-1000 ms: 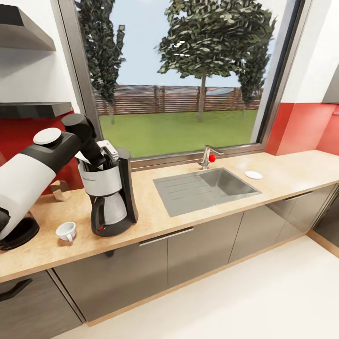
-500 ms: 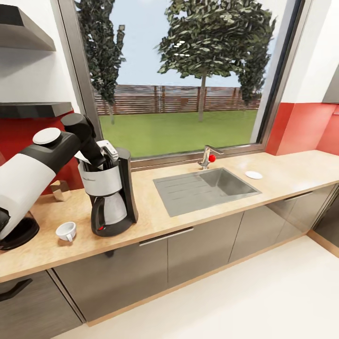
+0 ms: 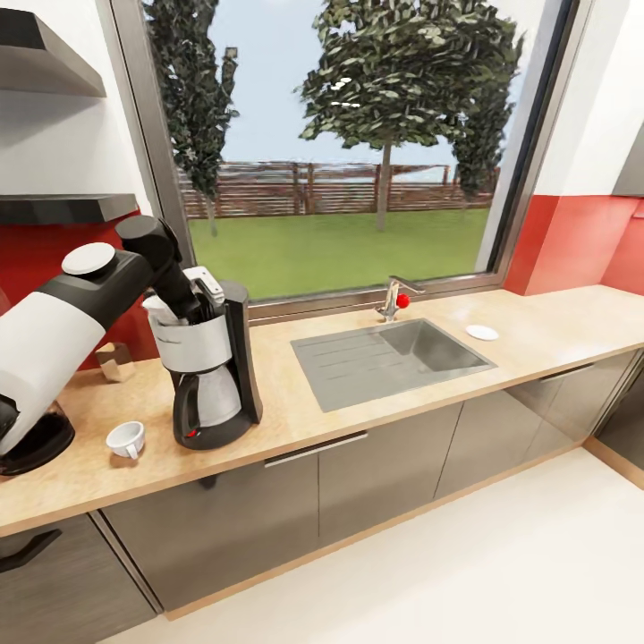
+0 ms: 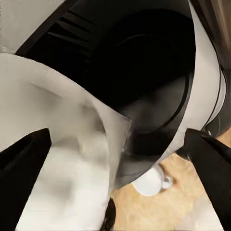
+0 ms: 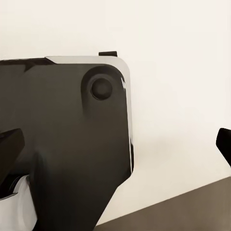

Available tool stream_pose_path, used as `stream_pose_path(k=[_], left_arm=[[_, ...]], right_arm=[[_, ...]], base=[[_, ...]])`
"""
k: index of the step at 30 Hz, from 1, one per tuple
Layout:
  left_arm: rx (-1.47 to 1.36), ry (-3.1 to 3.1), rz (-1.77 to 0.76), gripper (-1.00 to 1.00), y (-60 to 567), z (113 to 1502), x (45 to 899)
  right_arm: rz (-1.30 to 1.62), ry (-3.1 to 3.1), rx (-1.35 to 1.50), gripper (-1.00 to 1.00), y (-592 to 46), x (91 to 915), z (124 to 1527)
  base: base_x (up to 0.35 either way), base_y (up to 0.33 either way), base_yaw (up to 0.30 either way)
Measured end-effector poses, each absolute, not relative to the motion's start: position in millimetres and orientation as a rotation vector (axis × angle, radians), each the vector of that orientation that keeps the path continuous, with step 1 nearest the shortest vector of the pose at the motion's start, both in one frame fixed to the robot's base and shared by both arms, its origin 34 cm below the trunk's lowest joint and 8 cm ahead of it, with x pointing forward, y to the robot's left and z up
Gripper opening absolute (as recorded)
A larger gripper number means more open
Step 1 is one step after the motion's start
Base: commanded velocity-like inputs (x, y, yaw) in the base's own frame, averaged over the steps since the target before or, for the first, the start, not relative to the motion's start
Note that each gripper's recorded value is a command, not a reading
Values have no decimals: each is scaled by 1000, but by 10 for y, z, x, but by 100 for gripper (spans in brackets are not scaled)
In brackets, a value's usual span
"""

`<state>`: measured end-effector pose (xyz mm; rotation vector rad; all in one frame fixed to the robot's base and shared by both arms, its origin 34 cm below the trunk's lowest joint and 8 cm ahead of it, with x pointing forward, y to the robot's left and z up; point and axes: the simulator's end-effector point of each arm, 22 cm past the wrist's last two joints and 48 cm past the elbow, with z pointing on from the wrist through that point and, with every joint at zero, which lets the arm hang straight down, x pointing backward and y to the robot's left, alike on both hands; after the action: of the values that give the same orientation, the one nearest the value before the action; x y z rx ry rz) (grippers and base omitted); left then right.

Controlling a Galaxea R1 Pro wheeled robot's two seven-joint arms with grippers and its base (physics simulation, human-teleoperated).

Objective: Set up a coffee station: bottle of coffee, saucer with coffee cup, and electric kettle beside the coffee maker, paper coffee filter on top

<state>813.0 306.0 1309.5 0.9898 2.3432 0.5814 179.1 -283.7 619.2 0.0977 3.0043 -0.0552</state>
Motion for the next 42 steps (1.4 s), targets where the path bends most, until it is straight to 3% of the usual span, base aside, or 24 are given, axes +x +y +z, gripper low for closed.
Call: stream_pose_path(k=[26, 42], left_arm=[[978, 2338, 568, 100, 3046, 13146, 8136], [794, 2250, 338, 100, 3022, 13679, 8200]], right_arm=[[-55, 3005, 98, 100, -2837, 1788, 6191], [-55, 3005, 98, 100, -2837, 1787, 6191]], base=[[0, 0, 0], [0, 0, 0]])
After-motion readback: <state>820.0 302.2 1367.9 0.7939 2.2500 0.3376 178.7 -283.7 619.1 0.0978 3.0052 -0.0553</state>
